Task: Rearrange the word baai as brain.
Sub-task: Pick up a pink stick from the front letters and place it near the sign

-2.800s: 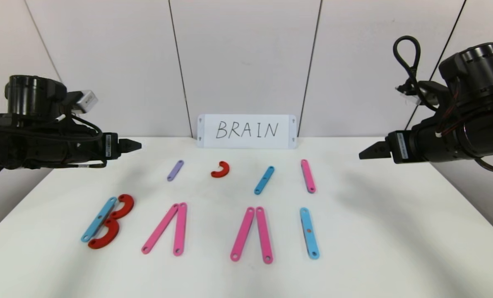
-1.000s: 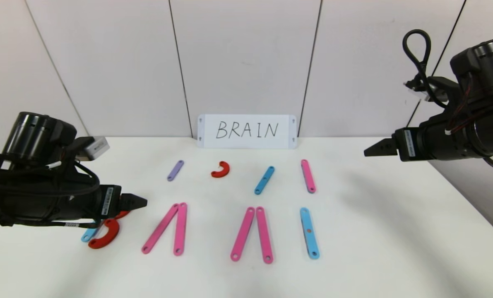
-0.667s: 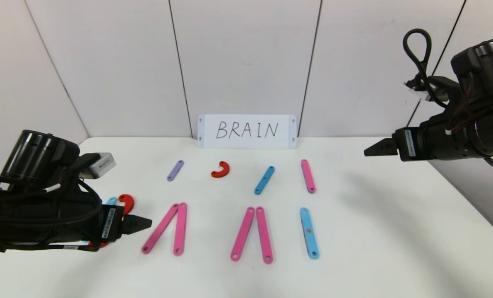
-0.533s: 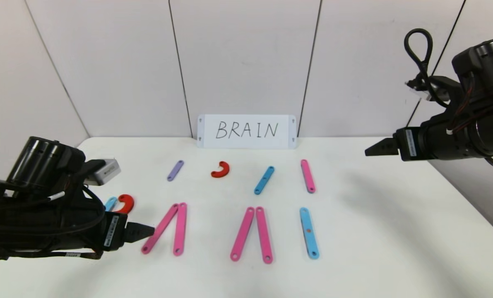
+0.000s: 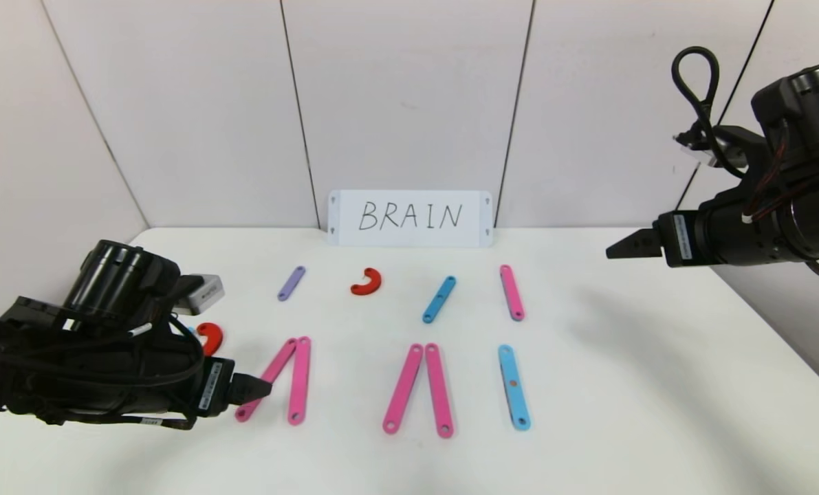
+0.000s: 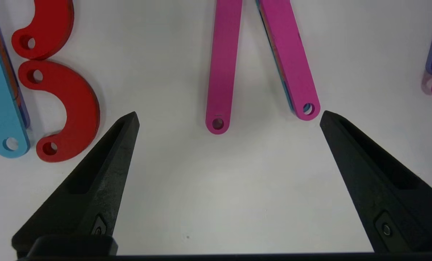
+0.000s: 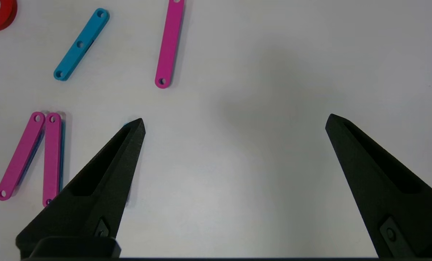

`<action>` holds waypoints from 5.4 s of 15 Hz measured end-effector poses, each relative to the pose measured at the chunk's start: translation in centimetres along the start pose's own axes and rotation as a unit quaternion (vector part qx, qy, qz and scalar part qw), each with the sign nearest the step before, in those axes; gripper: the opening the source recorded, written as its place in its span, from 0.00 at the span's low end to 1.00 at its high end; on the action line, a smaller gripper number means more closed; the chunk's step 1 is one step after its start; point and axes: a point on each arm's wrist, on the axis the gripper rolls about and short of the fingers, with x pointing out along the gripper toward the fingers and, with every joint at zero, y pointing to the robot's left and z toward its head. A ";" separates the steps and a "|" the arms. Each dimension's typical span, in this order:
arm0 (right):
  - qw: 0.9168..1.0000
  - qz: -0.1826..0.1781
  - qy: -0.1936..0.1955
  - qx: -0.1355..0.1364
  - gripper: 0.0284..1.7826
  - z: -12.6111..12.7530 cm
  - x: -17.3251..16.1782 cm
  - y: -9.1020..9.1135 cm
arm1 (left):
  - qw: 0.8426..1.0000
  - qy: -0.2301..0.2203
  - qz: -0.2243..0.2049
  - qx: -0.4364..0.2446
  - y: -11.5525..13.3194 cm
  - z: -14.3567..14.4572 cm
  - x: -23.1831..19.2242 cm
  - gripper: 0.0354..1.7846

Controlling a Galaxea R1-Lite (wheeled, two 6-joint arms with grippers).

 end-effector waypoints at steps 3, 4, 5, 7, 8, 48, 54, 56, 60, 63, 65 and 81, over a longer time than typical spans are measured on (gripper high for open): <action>1.000 -0.001 0.000 0.001 0.98 0.0 0.0 -0.1 | 1.000 0.002 0.000 0.004 0.1 0.0 1.5 0.98; 1.000 -0.002 0.000 0.002 0.98 0.0 0.0 -0.1 | 1.000 0.007 0.000 0.007 0.2 -0.1 1.9 0.98; 1.000 -0.002 0.000 0.002 0.98 0.0 0.0 -0.1 | 1.000 0.013 0.001 0.009 0.2 -0.2 2.1 0.98; 1.000 -0.002 -0.001 0.002 0.98 0.0 0.0 -0.1 | 1.000 0.019 0.003 0.008 0.3 -0.2 2.5 0.98; 1.000 -0.002 0.000 0.002 0.98 0.0 0.0 -0.1 | 1.000 0.021 0.006 0.007 0.4 -0.3 2.6 0.98; 1.000 -0.005 -0.020 0.008 0.98 0.2 -1.3 -0.7 | 0.997 0.023 0.022 0.073 0.7 0.2 6.4 0.14; 1.000 -0.005 -0.019 0.008 0.98 0.2 -1.3 -0.7 | 0.995 -0.072 0.049 0.053 1.3 4.3 4.9 0.14; 1.000 -0.004 -0.018 0.006 0.98 0.2 -1.3 -0.6 | 0.989 -0.113 0.084 0.047 1.6 6.3 4.1 0.13; 1.000 -0.003 -0.015 0.003 0.98 0.1 -1.1 -0.7 | 0.983 -0.143 0.113 0.027 3.3 8.6 4.0 0.14; 1.000 -0.002 -0.012 0.001 0.98 0.0 -1.0 -0.6 | 0.981 -0.149 0.127 0.011 5.1 9.7 4.8 0.14; 1.000 -0.001 -0.011 -0.001 0.98 -0.1 -1.0 -0.5 | 0.981 -0.152 0.117 0.001 6.5 10.8 5.5 0.14; 1.000 0.000 -0.023 -0.005 0.98 -0.2 -0.6 -0.3 | 0.987 -0.115 0.107 -0.029 11.0 11.6 11.0 0.14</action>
